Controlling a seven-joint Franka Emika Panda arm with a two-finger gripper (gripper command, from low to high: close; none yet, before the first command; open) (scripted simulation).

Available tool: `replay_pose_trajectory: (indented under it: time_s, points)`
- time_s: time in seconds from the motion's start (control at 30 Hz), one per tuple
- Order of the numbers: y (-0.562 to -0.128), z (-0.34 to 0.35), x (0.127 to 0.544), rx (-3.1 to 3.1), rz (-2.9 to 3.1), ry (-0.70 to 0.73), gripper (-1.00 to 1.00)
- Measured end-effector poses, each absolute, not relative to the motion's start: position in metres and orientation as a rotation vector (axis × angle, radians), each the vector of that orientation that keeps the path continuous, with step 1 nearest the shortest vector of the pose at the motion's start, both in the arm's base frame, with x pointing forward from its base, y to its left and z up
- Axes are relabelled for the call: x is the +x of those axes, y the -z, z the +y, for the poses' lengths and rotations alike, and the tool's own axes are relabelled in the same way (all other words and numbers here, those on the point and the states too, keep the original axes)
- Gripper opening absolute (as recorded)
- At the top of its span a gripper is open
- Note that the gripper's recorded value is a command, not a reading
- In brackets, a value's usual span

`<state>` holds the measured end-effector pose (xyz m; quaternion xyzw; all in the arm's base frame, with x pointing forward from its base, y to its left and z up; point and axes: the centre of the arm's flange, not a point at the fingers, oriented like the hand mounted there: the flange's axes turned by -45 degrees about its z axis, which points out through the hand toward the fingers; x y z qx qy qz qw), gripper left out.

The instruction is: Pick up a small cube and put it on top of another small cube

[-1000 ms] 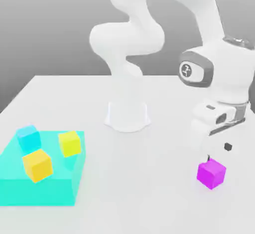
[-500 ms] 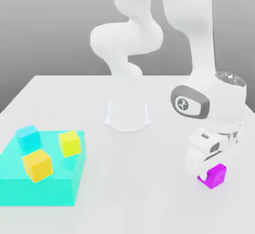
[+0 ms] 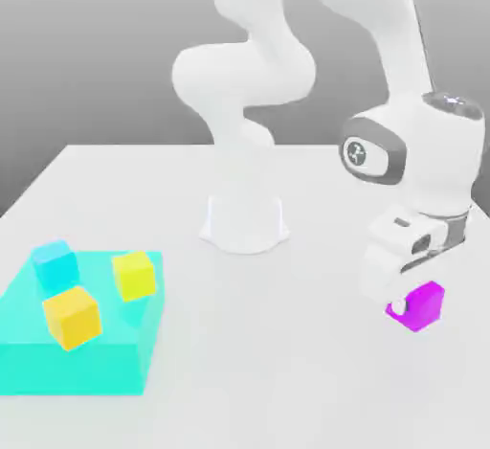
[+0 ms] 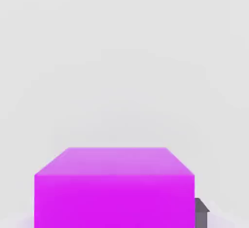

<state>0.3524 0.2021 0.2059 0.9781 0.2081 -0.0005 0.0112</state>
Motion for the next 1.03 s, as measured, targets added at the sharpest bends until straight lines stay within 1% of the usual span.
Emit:
replay_pose_trajectory:
  time_s: [0.13,0.27,0.4,0.53,0.6,0.67,0.7,0.9,0.97,1.03]
  points:
    - [-0.231,0.097,0.410,3.082,-0.036,0.008,-1.00]
    - [-0.263,-0.012,0.435,2.992,-0.694,0.009,-1.00]
    - [-0.301,-0.115,0.430,2.806,-1.296,0.005,-1.00]
    - [-0.333,-0.198,0.406,2.570,-1.791,0.000,-1.00]
    - [-0.318,-0.215,0.399,2.516,-1.880,-0.001,-1.00]
    - [-0.291,-0.219,0.397,2.501,-1.903,-0.002,-1.00]
    - [-0.284,-0.219,0.396,2.498,-1.907,-0.002,1.00]
    - [-0.280,-0.219,0.396,2.497,-1.907,-0.001,1.00]
    - [-0.296,-0.220,0.397,2.496,-1.907,0.000,1.00]
    - [-0.323,-0.220,0.397,2.496,-1.907,0.000,1.00]
